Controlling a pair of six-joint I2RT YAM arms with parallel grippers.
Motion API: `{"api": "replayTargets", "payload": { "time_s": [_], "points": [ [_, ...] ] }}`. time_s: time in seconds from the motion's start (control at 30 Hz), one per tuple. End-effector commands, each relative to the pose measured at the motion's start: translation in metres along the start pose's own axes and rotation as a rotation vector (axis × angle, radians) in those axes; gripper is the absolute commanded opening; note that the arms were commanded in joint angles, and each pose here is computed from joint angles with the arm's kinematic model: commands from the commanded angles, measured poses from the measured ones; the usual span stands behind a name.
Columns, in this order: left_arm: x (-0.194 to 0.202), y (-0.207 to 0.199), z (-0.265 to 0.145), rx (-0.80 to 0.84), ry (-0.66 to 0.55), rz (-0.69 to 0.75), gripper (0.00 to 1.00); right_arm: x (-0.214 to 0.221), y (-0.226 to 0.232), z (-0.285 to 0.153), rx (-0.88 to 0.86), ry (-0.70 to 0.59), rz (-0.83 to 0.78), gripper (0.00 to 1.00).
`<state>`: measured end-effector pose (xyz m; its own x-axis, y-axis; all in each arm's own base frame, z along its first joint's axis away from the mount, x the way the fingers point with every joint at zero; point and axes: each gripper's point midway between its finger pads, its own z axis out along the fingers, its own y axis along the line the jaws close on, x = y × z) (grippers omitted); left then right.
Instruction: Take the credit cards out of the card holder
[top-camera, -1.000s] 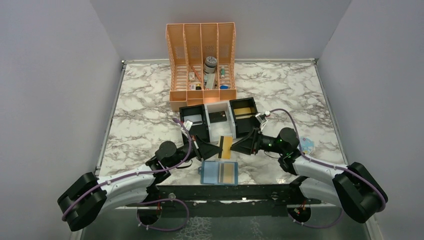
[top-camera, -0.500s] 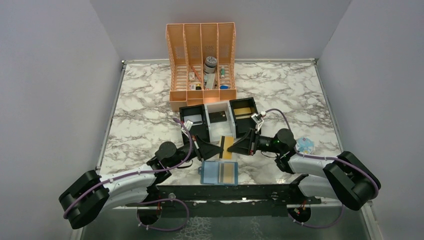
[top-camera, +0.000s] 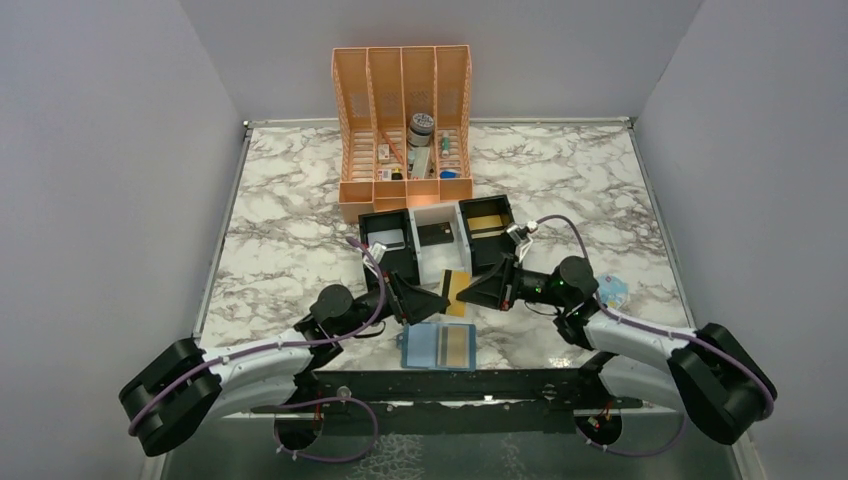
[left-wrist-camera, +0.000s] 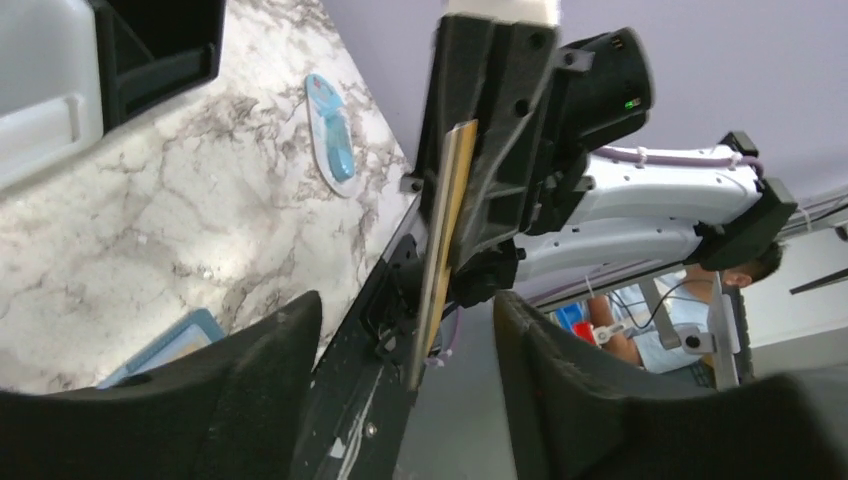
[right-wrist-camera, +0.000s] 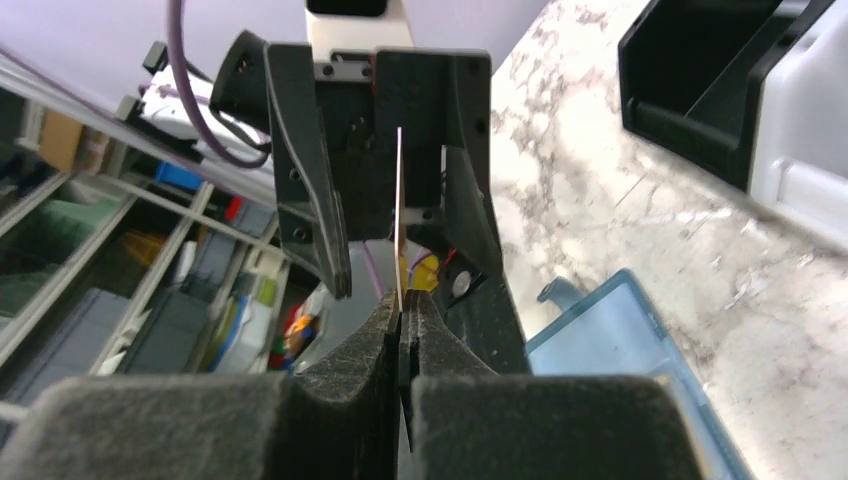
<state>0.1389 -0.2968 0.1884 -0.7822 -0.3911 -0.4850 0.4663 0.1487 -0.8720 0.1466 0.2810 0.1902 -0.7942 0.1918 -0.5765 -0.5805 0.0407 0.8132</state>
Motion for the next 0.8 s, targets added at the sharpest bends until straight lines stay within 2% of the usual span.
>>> {"api": "replayTargets", "payload": {
  "time_s": [0.0,0.07,0.1,0.13,0.3,0.4,0.5,0.57,0.77],
  "points": [
    [0.004,0.019,-0.007,-0.091,0.012,0.050,0.73,-0.024,-0.021,0.000,0.191,-0.060,-0.142,0.01],
    [0.004,0.036,-0.011,-0.190,0.021,0.084,0.80,-0.036,-0.035,-0.005,0.308,-0.080,-0.203,0.01],
    [0.000,0.040,-0.014,-0.228,0.013,0.104,0.93,-0.042,-0.042,-0.009,0.371,-0.089,-0.230,0.01],
    [-0.004,0.046,-0.017,-0.285,0.008,0.127,0.98,-0.049,-0.047,-0.012,0.425,-0.101,-0.263,0.01],
    [-0.027,0.084,-0.055,-0.642,0.002,0.262,0.99,-0.085,-0.068,-0.034,0.665,-0.169,-0.398,0.01],
    [-0.040,0.090,-0.076,-0.770,-0.009,0.321,0.99,-0.108,-0.086,-0.053,0.835,-0.211,-0.492,0.01],
    [-0.044,0.093,-0.086,-0.817,-0.019,0.338,0.99,-0.128,-0.103,-0.070,0.996,-0.219,-0.595,0.01],
    [-0.042,0.094,-0.086,-0.810,-0.020,0.333,0.99,-0.138,-0.112,-0.074,1.058,-0.174,-0.690,0.01],
    [-0.033,0.101,-0.082,-0.797,0.016,0.323,0.99,-0.157,-0.127,-0.062,1.052,0.027,-1.048,0.01]
  ]
}}
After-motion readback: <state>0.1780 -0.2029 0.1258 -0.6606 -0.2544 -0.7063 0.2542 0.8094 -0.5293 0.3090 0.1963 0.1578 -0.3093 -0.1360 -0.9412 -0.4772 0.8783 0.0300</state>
